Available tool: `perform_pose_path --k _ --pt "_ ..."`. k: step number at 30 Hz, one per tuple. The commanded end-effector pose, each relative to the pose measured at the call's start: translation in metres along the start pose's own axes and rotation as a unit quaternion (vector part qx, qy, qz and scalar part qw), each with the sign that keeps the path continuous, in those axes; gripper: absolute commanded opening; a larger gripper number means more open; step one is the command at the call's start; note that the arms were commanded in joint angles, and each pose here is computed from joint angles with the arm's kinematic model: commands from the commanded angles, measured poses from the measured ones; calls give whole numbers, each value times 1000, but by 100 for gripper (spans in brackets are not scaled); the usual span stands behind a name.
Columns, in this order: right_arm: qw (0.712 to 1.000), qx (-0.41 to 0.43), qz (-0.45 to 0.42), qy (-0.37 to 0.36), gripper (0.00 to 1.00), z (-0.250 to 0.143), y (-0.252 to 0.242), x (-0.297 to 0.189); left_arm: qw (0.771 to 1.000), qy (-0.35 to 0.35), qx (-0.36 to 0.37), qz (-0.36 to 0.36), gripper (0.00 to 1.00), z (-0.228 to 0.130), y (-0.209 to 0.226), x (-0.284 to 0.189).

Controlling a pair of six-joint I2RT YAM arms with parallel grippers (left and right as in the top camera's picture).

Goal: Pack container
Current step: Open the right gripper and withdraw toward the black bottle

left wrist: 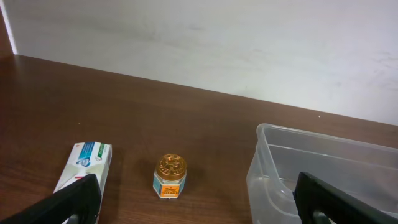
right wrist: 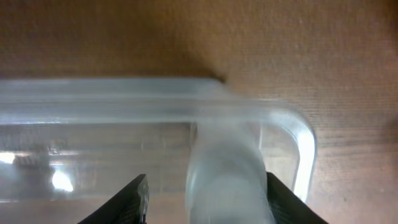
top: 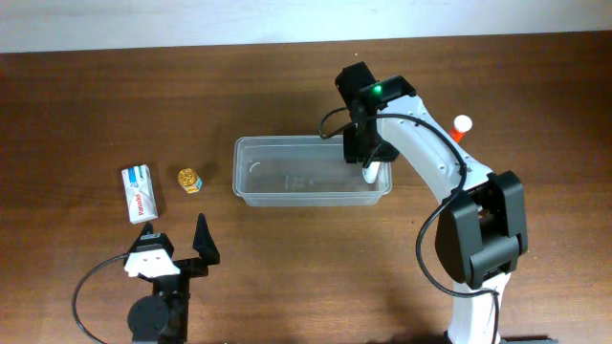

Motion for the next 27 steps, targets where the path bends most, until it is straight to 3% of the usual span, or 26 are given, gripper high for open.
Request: perform_pose_path --k 1,9,14,19,25,27 --pt "999 8 15 -45 50 10 -3 -40 1000 0 10 -4 99 0 0 0" --pt "996 7 30 -81 59 11 -9 -105 1000 0 10 -4 99 0 0 0" --pt "996 13 22 -85 73 5 -26 -144 1000 -1 10 -4 99 0 0 0" --pt "996 43 13 -75 74 -4 -63 -174 1000 -1 10 -4 99 0 0 0" --pt "988 43 93 -113 75 -24 -90 -217 1000 0 10 -4 100 0 0 0" --pt "985 56 84 -138 81 -36 -106 -233 1000 0 10 -4 99 0 0 0"
Point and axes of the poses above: each gripper's point midway between its finger pads, its own x axis out along the fingers, its own y axis along the line the jaws close on, z = x × y, the point moved 7 cm from there along -x, back along the fingers, and after that the axes turned 1 degree about -x, right-handed, at the moved point
